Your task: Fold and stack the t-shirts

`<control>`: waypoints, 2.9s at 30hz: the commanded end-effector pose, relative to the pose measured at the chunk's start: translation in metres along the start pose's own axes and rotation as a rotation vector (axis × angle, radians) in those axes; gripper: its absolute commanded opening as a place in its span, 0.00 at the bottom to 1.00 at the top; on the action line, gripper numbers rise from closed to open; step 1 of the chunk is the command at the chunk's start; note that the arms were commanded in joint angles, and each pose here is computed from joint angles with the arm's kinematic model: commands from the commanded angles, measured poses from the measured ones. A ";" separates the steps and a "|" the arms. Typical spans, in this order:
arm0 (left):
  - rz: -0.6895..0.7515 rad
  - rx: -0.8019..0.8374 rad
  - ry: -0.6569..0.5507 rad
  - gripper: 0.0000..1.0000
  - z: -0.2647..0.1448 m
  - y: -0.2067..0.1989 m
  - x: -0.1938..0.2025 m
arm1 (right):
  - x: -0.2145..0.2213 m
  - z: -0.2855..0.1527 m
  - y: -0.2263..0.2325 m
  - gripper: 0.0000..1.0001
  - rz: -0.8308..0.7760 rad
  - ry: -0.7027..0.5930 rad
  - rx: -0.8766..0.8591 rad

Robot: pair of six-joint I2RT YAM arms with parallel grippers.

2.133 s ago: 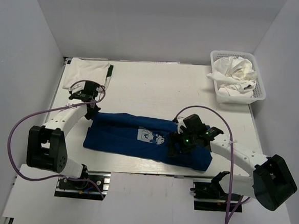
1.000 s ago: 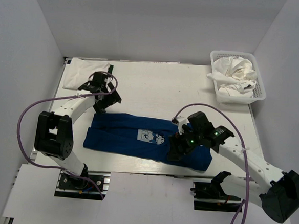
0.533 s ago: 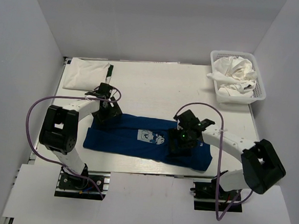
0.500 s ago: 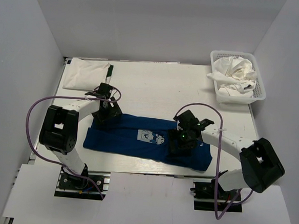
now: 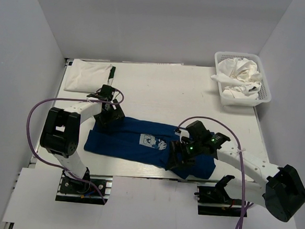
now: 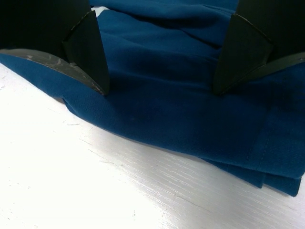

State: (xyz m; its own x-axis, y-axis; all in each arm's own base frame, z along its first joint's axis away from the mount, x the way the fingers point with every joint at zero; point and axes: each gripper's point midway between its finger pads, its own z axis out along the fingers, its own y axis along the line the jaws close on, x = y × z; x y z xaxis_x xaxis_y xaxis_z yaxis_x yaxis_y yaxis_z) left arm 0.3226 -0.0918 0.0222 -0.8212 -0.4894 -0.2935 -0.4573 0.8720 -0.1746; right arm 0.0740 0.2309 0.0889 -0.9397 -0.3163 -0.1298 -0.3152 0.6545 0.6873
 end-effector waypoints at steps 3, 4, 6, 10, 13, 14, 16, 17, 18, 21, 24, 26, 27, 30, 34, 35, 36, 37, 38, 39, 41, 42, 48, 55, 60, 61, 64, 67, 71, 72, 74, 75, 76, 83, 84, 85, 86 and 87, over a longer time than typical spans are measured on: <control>0.004 -0.037 0.026 1.00 0.011 0.010 0.006 | -0.032 -0.017 -0.023 0.90 0.026 -0.123 0.249; 0.004 -0.037 0.026 1.00 0.011 0.010 0.006 | -0.037 -0.021 -0.029 0.90 0.093 -0.147 0.301; -0.005 -0.052 0.002 1.00 0.007 0.011 0.000 | -0.043 -0.025 -0.045 0.90 0.161 -0.185 0.399; -0.023 -0.091 -0.026 1.00 -0.001 0.021 -0.006 | -0.050 -0.040 -0.102 0.90 0.341 -0.270 0.686; -0.044 -0.114 -0.035 1.00 -0.002 0.027 -0.005 | -0.052 -0.033 -0.125 0.90 0.388 -0.240 0.731; -0.052 -0.144 -0.039 1.00 -0.001 0.033 -0.003 | -0.060 -0.028 -0.129 0.90 0.384 -0.249 0.725; -0.062 -0.184 -0.044 1.00 -0.002 0.041 -0.002 | -0.076 -0.029 -0.136 0.90 0.355 -0.254 0.743; -0.073 -0.204 -0.040 1.00 -0.001 0.045 -0.001 | -0.078 -0.025 -0.149 0.90 0.341 -0.219 0.774; -0.070 -0.223 -0.033 1.00 -0.002 0.049 0.002 | -0.082 -0.026 -0.153 0.90 0.342 -0.216 0.791; -0.098 -0.265 -0.007 1.00 0.000 0.058 0.011 | -0.101 -0.027 -0.173 0.90 0.340 -0.180 0.848; -0.116 -0.298 0.025 1.00 0.002 0.061 0.022 | -0.127 -0.025 -0.195 0.90 0.300 -0.168 0.898; -0.110 -0.269 0.083 1.00 0.001 0.055 0.036 | -0.164 -0.021 -0.198 0.90 0.309 -0.205 0.843; -0.115 -0.244 0.097 1.00 0.002 0.050 0.038 | -0.168 -0.014 -0.207 0.90 0.301 -0.175 0.837; -0.127 -0.227 0.130 1.00 -0.003 0.045 0.042 | -0.251 0.002 -0.209 0.90 0.217 -0.224 0.741; -0.120 -0.274 0.162 1.00 -0.010 0.046 0.044 | -0.306 0.002 -0.225 0.90 0.156 -0.227 0.780; -0.128 -0.291 0.177 0.98 -0.011 0.047 0.045 | -0.309 0.000 -0.229 0.90 0.153 -0.214 0.793; -0.130 -0.303 0.186 0.98 -0.015 0.046 0.048 | -0.336 -0.003 -0.227 0.90 0.121 -0.260 0.789; -0.141 -0.316 0.195 0.98 -0.019 0.047 0.049 | -0.335 0.003 -0.238 0.90 0.116 -0.232 0.793; -0.130 -0.332 0.225 0.98 -0.023 0.049 0.057 | -0.339 0.005 -0.243 0.90 0.109 -0.230 0.801; -0.148 -0.308 0.268 0.98 -0.026 0.044 0.065 | -0.356 -0.001 -0.237 0.90 0.089 -0.271 0.791; -0.137 -0.287 0.329 0.98 -0.029 0.038 0.081 | -0.365 0.004 -0.245 0.90 0.084 -0.282 0.759; -0.136 -0.281 0.386 0.98 -0.037 0.037 0.094 | -0.381 -0.002 -0.239 0.90 0.071 -0.327 0.738; -0.073 -0.294 0.481 0.98 -0.081 0.065 0.149 | -0.413 0.005 -0.237 0.90 0.031 -0.405 0.602; 0.089 -0.036 0.071 1.00 -0.130 0.020 0.067 | -0.432 -0.024 -0.178 0.90 -0.162 -0.456 0.496; 0.263 0.226 -0.047 1.00 -0.151 -0.049 0.040 | -0.431 -0.073 -0.150 0.90 -0.124 -0.554 0.548; 0.304 0.287 -0.029 1.00 -0.149 -0.063 0.047 | -0.430 -0.084 -0.142 0.90 -0.105 -0.580 0.548; 0.446 0.435 0.038 1.00 -0.143 -0.105 0.075 | -0.405 -0.089 -0.141 0.90 0.010 -0.566 0.564; 0.541 0.318 0.076 1.00 -0.122 -0.093 0.095 | -0.378 -0.081 -0.138 0.90 0.060 -0.518 0.535; 0.603 0.182 0.184 1.00 -0.096 -0.055 0.131 | -0.339 -0.054 -0.142 0.90 0.123 -0.415 0.485; 0.613 0.172 0.196 1.00 -0.094 -0.051 0.137 | -0.334 -0.052 -0.142 0.90 0.131 -0.405 0.482; 0.645 0.164 0.250 1.00 -0.085 -0.045 0.156 | -0.317 -0.040 -0.150 0.90 0.157 -0.364 0.489; 0.653 0.176 0.257 1.00 -0.081 -0.047 0.161 | -0.314 -0.036 -0.153 0.90 0.160 -0.357 0.493; 0.673 0.169 0.270 1.00 -0.079 -0.047 0.168 | -0.312 -0.034 -0.158 0.90 0.165 -0.352 0.498; 0.764 0.020 0.345 1.00 -0.046 -0.033 0.185 | -0.312 -0.005 -0.195 0.90 0.229 -0.245 0.546; 0.767 0.052 0.377 1.00 -0.045 -0.038 0.194 | -0.332 -0.007 -0.197 0.90 0.216 -0.274 0.547; 0.765 0.064 0.395 1.00 -0.043 -0.040 0.198 | -0.334 -0.007 -0.200 0.90 0.227 -0.265 0.555; 0.771 0.061 0.432 1.00 -0.040 -0.040 0.206 | -0.332 0.003 -0.212 0.90 0.228 -0.233 0.570; 0.773 0.104 0.454 1.00 -0.043 -0.055 0.211 | -0.359 0.001 -0.211 0.90 0.200 -0.281 0.562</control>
State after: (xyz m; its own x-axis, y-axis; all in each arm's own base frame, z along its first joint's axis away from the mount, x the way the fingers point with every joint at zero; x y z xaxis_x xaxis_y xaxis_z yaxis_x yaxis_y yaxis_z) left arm 0.1613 -0.2090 0.0148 -0.9645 0.2633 0.0212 0.2617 0.9634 -0.0585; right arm 0.4589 0.2122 0.0319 -0.9538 0.0037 -0.3004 -0.0884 0.9521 0.2926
